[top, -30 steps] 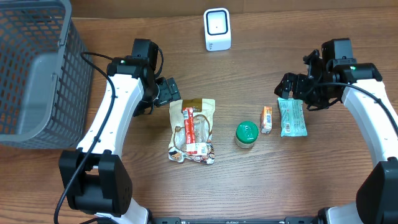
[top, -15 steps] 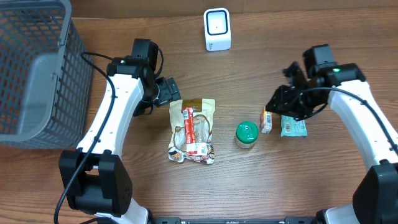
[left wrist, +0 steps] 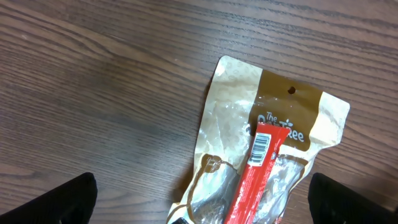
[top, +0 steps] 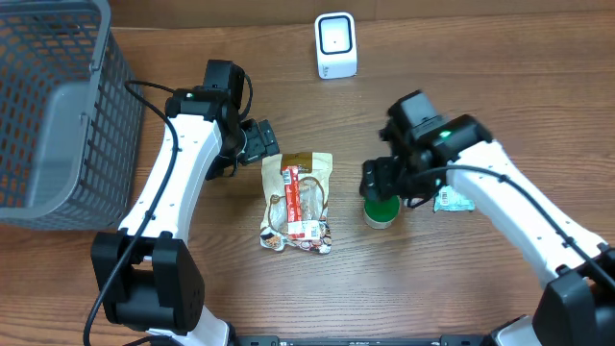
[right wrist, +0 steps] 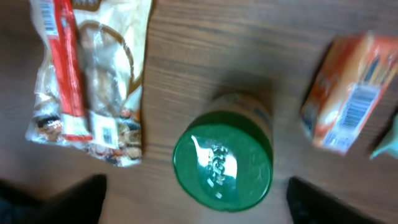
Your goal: Scan the item barcode
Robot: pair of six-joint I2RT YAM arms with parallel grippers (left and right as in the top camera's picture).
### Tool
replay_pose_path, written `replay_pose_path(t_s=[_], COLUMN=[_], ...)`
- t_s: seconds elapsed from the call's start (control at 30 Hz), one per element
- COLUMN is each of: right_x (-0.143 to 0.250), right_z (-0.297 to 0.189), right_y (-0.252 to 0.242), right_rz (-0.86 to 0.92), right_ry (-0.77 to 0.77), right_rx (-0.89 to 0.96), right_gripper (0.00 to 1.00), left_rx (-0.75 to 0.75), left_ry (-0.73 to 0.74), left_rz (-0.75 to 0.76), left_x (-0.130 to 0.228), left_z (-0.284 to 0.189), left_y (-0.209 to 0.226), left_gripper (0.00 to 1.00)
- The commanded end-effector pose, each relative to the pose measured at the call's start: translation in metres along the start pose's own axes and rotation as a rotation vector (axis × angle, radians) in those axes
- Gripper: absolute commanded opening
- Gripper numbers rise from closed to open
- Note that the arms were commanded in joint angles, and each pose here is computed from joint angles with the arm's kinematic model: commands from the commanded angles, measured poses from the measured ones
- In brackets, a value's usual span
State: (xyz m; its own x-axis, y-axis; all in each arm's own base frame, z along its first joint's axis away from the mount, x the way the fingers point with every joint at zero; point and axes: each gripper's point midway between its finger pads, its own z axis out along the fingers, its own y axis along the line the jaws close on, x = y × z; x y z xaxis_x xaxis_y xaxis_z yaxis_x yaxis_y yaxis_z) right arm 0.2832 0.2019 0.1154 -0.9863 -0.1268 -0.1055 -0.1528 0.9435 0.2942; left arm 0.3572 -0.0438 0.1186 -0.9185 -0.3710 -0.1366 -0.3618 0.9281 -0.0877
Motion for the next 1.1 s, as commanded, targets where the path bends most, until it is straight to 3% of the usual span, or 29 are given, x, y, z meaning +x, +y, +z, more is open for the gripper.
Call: replay_pose_path(t_s=[0.0,0.57,0.9,1.07], right_x=[-0.009,-0.004,-0.034,-0.047], right_z=[-0.005,0.008,0.005,-0.002], right_y=[-0.006,-0.013,-0.006,-0.025], right_rz=[-0.014,-0.021,-0.025,0.029], right_ry=[-0.09,-0.103,-0.228,-0.258], right_rx=[0.128,0.191,0.159,0.176], right_gripper=[1.0,1.0,1.0,1.0], left_rx=[0.028,0.028,0.028,0.028], left_ry=[-0.038,-0.038,-0.038,-0.038], left_rz=[-0.003,-0.003,-0.003,-0.003], left_x=[-0.006,-0.006,-0.006,-0.006], left_z=[-0.013,-0.013,-0.013,-0.013], left_y=[-0.006,-0.006,-0.006,-0.006], left_gripper=[1.0,1.0,1.0,1.0])
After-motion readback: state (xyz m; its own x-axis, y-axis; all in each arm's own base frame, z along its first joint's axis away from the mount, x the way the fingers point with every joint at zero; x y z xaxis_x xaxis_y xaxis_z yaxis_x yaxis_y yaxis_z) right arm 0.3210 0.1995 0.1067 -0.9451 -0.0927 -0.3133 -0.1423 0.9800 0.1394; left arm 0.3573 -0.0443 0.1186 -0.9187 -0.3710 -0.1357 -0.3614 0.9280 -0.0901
